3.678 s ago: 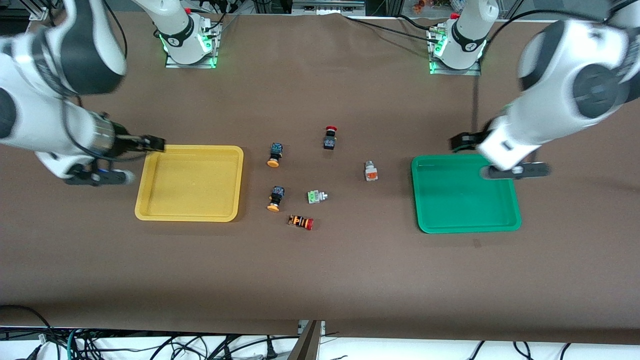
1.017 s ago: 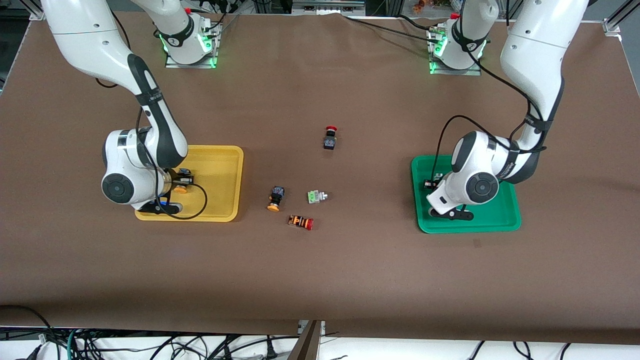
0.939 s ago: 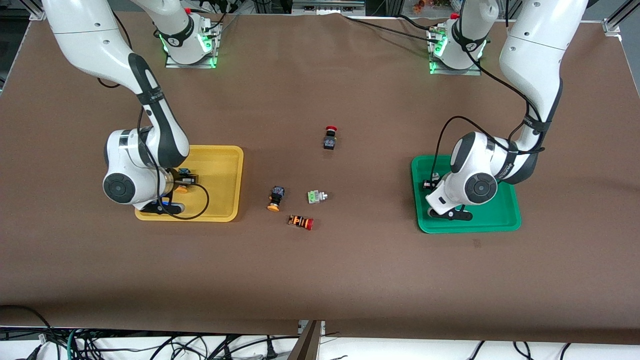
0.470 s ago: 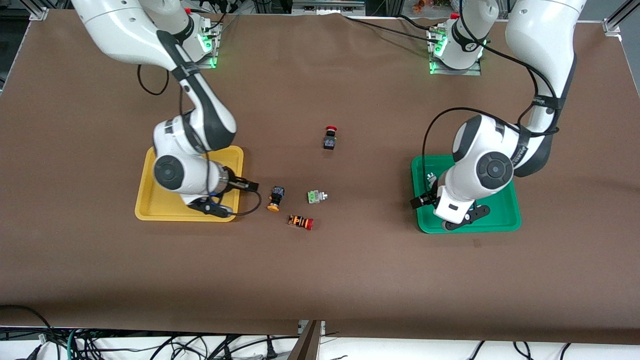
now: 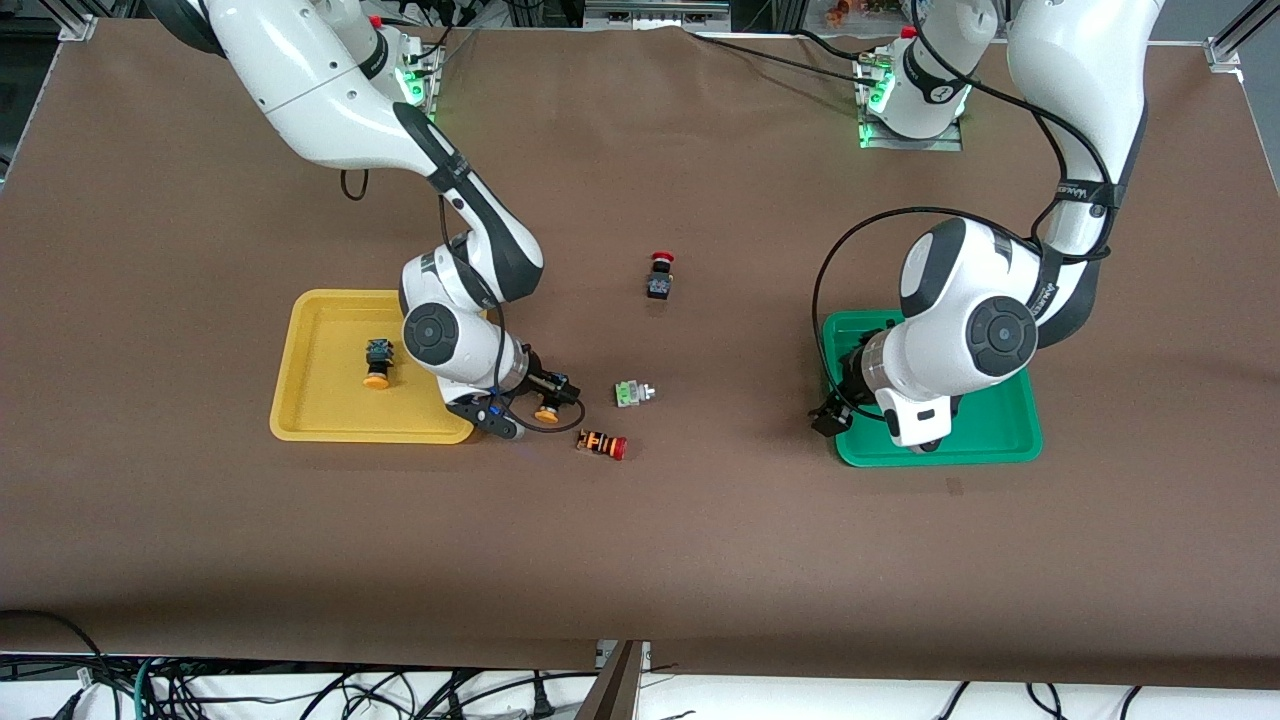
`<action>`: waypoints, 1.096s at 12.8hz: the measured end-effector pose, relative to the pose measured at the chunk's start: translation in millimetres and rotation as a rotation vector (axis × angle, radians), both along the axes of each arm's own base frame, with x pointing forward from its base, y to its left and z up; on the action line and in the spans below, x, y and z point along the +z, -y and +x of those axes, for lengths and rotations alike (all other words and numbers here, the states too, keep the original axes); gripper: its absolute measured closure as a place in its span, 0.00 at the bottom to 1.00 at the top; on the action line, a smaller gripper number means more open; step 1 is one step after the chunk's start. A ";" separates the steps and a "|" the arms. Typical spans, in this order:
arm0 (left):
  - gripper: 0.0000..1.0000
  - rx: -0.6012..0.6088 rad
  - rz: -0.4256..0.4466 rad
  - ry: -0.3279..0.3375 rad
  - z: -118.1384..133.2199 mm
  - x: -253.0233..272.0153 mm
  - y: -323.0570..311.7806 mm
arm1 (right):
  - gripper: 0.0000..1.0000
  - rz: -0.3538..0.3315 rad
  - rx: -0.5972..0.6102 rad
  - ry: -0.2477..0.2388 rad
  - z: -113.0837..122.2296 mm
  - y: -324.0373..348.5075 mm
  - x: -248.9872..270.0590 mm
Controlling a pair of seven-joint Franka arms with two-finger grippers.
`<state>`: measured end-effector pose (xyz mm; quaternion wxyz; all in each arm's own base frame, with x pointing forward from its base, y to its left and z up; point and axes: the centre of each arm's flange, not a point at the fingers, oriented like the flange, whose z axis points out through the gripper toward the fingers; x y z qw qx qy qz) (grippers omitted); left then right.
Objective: Place green and yellow buttons in trays
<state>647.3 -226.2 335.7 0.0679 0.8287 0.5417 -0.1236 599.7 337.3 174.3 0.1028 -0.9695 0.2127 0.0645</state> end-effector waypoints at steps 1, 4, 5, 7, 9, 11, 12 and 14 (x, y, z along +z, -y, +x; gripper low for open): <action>0.00 0.085 -0.033 -0.015 2.4 5.5 3.1 | 0.08 -0.004 0.008 0.008 1.0 -0.4 1.2; 0.00 0.348 -0.138 -0.017 12.9 10.3 16.3 | 0.48 -0.024 0.033 0.020 6.8 2.3 8.0; 0.00 0.381 -0.140 -0.031 9.1 -0.7 33.1 | 0.58 -0.046 0.057 0.002 10.0 6.2 13.1; 0.00 0.428 -0.137 -0.048 -6.5 -32.4 84.8 | 0.58 -0.095 0.132 -0.046 23.5 26.9 38.8; 0.00 0.447 -0.134 -0.057 -24.4 -63.0 127.3 | 0.58 -0.130 0.229 -0.104 34.9 71.7 64.1; 0.00 0.478 -0.146 -0.037 -36.5 -82.4 157.0 | 0.58 -0.152 0.308 -0.160 40.6 123.3 70.7; 0.00 0.487 -0.150 -0.032 -43.6 -92.4 170.5 | 0.58 -0.156 0.342 -0.178 39.1 145.1 62.4; 0.00 0.480 -0.145 -0.036 -61.1 -114.7 195.5 | 0.58 -0.159 0.381 -0.219 24.2 173.6 30.9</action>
